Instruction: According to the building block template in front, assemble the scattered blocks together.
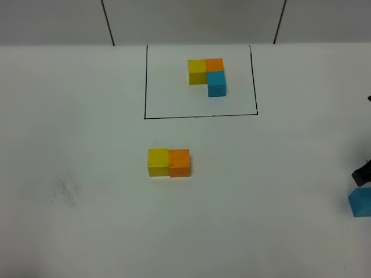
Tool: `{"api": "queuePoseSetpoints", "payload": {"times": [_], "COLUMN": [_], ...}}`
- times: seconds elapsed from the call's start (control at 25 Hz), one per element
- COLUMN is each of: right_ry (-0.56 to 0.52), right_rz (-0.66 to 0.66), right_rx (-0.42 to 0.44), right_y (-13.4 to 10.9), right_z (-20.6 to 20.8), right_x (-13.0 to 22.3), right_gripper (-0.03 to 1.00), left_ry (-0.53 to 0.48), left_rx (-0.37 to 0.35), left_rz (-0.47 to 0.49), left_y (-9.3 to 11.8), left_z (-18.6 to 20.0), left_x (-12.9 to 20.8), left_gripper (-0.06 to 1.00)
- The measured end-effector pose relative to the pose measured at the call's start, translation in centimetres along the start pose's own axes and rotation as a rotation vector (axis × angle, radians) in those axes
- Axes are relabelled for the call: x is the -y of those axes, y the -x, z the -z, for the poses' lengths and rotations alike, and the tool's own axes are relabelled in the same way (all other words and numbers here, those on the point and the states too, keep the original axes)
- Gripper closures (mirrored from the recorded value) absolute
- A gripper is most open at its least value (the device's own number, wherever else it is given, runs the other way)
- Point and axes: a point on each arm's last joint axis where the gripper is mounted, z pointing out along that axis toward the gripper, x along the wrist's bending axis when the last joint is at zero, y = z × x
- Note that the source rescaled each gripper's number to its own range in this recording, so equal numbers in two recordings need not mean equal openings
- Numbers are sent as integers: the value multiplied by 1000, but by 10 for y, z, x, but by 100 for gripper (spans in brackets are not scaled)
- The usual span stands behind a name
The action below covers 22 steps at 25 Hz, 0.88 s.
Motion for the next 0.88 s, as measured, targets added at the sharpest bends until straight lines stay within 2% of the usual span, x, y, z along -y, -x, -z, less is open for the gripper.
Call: {"api": "queuePoseSetpoints", "payload": {"times": [0.08,0.2,0.32,0.48,0.56,0.68,0.88], "right_ry": [-2,31,65,88,89,75,80], "right_rz": [-29,-70,-111,-173,-211,-252,-274], "right_rx": [-3,-11,-25,-31,-34,-40,-52], "right_y": [-2,-4,-7,-7,-8,-11,-17], "right_z": [-5,-10,-14,-14,-16,-24,-38], "right_x": [5,6,6,5,7,15,28], "right_gripper": [93,84,66,36,25,21,22], "left_ry": [0,0,0,0,0,0,0], "left_rx": [0,0,0,0,0,0,0], "left_rz": [-1,-1,-1,-1,-1,-1,-1], "left_y": [0,0,0,0,0,0,0], "left_z": [0,0,0,0,0,0,0], "left_x": [0,0,0,0,0,0,0], "left_gripper": [94,94,94,94,94,94,94]}}
